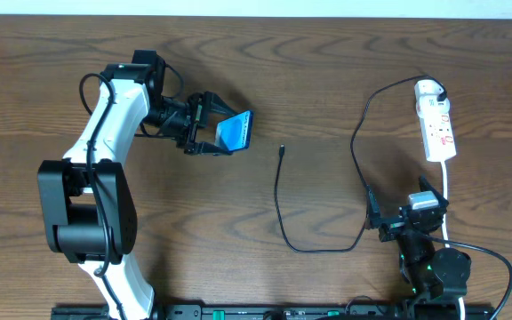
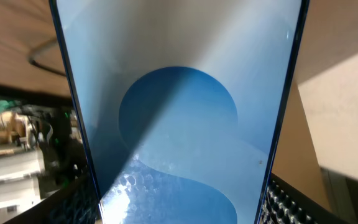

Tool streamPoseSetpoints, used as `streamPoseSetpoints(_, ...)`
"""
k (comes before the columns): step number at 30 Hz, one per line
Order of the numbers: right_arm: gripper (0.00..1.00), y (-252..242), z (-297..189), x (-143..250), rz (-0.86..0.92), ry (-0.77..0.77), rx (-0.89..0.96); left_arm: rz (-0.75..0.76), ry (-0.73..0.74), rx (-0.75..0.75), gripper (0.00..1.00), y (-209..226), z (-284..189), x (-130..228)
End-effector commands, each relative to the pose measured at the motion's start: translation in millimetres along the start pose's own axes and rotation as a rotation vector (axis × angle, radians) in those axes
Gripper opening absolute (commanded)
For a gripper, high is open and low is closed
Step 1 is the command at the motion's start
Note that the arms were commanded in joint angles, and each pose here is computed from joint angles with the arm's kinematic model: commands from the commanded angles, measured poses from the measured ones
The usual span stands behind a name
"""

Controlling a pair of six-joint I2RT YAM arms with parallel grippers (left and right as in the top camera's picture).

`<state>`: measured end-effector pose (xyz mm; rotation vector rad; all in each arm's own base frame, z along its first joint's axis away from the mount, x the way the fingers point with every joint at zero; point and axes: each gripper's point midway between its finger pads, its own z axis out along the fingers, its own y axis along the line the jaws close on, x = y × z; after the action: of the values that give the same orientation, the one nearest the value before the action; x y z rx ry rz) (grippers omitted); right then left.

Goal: Plug charger to phone and switch on socket
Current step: 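Reach the right gripper to the cable and grasp its connector end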

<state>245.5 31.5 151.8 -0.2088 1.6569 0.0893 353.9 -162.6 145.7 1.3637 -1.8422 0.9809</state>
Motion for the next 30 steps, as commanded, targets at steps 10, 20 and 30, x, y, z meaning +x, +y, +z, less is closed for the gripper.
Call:
streamPoseSetpoints(10,0.99,-1,0,-2,0.006,-0.01,0.01,0.018,-0.623,-0.146,0.59,22,-39,-93)
streamPoseSetpoints(20,0.99,2,0,-6,0.326,-0.023,-0.014,0.023,-0.891,-0.205,0.59,27,-72,-127)
streamPoseSetpoints(30,0.99,17,13,-49,0.687,-0.114,-0.175,0.037,-0.901,-0.192,0.58,23,-73,-128)
